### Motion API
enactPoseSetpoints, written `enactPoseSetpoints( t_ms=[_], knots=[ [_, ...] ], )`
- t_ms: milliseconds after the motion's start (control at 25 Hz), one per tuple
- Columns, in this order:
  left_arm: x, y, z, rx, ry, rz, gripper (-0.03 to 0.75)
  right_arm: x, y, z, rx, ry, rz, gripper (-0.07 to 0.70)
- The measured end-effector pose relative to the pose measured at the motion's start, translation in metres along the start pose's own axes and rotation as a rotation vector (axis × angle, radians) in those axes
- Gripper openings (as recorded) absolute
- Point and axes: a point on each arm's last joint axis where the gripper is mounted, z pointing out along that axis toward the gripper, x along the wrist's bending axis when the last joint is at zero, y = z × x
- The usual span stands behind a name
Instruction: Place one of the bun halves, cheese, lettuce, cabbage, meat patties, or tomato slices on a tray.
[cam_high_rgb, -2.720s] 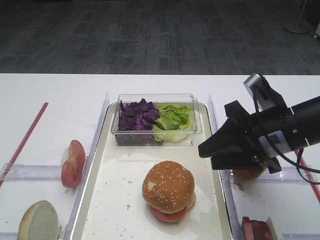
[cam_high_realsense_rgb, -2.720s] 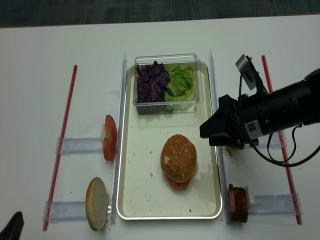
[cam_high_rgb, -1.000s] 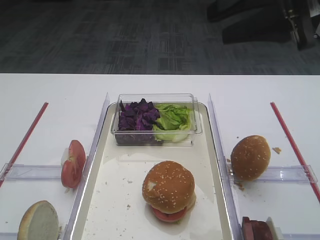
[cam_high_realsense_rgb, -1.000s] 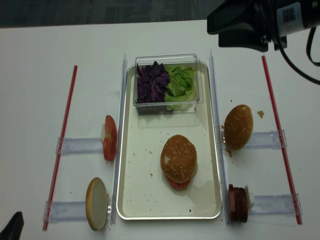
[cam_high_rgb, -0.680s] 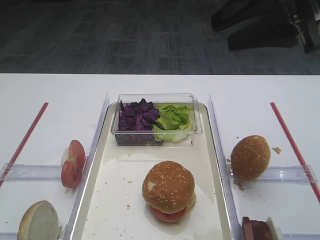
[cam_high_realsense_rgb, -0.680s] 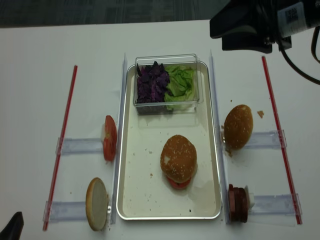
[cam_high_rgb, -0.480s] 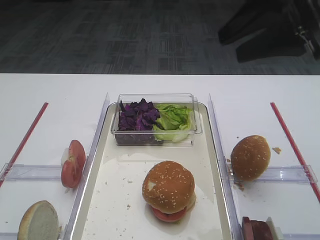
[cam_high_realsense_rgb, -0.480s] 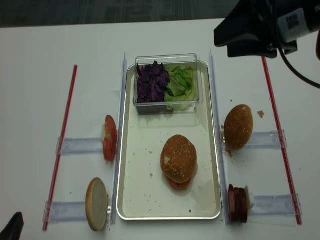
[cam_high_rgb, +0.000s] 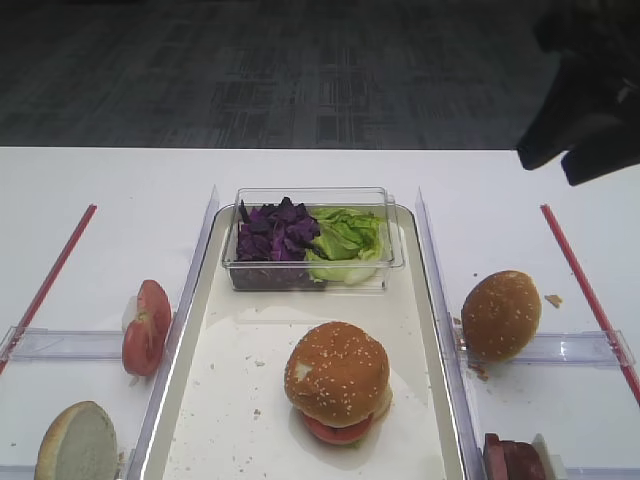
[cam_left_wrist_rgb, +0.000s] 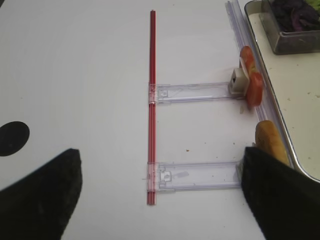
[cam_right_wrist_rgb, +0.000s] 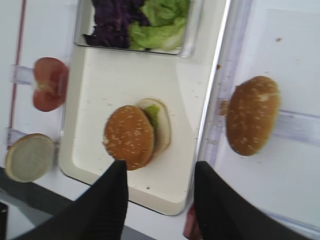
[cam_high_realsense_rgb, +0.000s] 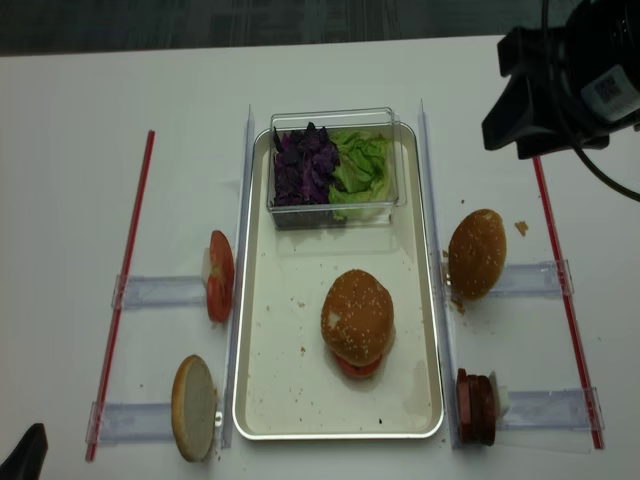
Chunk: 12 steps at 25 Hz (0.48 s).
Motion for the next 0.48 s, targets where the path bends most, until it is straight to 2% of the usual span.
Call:
enactPoseSetpoints(
  t_ms=[160,280,480],
  knots=[
    [0.000,0.000,0.000,0.000,0.000,0.000,0.597,-0.013,-0.003,-0.001,0.028,-0.147,-0.010,0.372],
    [0.000,0.000,0.000,0.000,0.000,0.000,0.597,-0.021,-0.003,-0.002,0.036,-0.237,-0.012,0.416],
    [0.000,0.000,0.000,0.000,0.000,0.000,0.597,-0.030,-0.004,-0.005,0.046,-0.337,-0.032,0.487]
  ],
)
